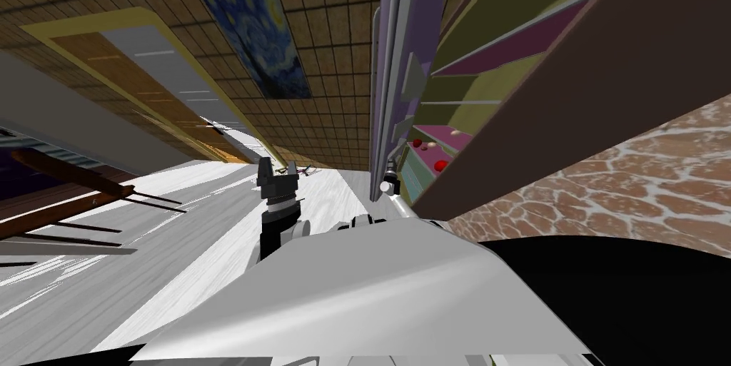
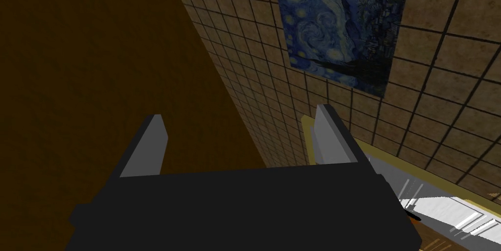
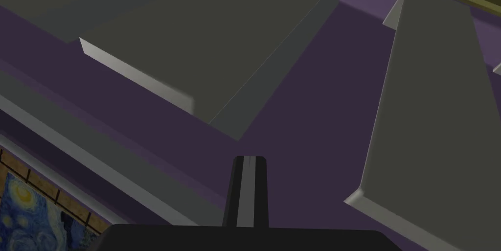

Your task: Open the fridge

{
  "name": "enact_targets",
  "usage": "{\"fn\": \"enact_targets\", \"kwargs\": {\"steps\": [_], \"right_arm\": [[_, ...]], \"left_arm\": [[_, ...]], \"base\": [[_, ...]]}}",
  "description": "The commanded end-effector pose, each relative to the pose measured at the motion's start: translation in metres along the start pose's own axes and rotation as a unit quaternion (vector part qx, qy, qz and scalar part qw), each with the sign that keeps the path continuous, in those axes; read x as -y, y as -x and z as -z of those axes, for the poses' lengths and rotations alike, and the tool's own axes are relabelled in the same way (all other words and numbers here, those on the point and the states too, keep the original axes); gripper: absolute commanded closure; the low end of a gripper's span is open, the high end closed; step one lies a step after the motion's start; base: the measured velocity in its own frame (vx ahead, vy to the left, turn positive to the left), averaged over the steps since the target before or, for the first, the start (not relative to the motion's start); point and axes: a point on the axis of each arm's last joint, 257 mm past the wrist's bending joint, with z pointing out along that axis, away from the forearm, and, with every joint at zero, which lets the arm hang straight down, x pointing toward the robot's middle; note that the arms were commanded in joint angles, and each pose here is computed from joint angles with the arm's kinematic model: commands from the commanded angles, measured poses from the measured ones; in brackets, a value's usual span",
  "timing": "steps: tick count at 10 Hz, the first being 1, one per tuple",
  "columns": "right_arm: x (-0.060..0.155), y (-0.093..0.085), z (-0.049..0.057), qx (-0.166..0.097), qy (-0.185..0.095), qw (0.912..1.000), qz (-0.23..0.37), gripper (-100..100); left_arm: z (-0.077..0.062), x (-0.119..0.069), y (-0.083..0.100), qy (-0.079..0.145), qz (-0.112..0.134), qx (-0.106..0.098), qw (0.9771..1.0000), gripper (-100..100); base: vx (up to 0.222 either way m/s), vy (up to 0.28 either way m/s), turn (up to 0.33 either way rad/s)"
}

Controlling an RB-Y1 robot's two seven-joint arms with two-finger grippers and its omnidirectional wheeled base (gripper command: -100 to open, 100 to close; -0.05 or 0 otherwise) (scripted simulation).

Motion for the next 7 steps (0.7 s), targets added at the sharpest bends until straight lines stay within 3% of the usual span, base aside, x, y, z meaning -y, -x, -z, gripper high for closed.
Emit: {"fn": "enact_targets", "kwargs": {"steps": [1, 2, 3, 4, 5, 6, 7], "right_arm": [[-0.011, -0.015, -0.008, -0.035, 0.020, 0.9991, 0.014, 100], [-0.017, -0.028, -0.011, -0.048, 0.026, 0.9984, 0.016, 100], [-0.022, -0.026, -0.012, -0.061, 0.040, 0.9970, 0.024, 100], [-0.029, -0.039, -0.015, -0.075, 0.047, 0.9957, 0.026, 100], [-0.031, -0.044, -0.015, -0.080, 0.049, 0.9952, 0.027, 100], [-0.037, -0.041, -0.014, -0.093, 0.066, 0.9929, 0.035, 100], [-0.044, -0.053, -0.016, -0.105, 0.073, 0.9911, 0.037, 100]], "left_arm": [[0.000, 0.000, 0.000, 0.000, 0.000, 0.000, 1.0000, 0], [0.000, 0.000, 0.000, 0.000, 0.000, 0.000, 1.0000, 0], [0.000, 0.000, 0.000, 0.000, 0.000, 0.000, 1.0000, 0], [0.000, 0.000, 0.000, 0.000, 0.000, 0.000, 1.0000, 0], [0.000, 0.000, 0.000, 0.000, 0.000, 0.000, 1.0000, 0], [0.000, 0.000, 0.000, 0.000, 0.000, 0.000, 1.0000, 0], [0.000, 0.000, 0.000, 0.000, 0.000, 0.000, 1.0000, 0]], "base": [[-0.011, 0.106, 0.251], [-0.004, 0.096, 0.201], [-0.011, 0.138, 0.302], [-0.007, 0.128, 0.190], [0.001, 0.055, -0.002], [0.004, 0.077, 0.285], [0.000, 0.088, 0.226]]}}
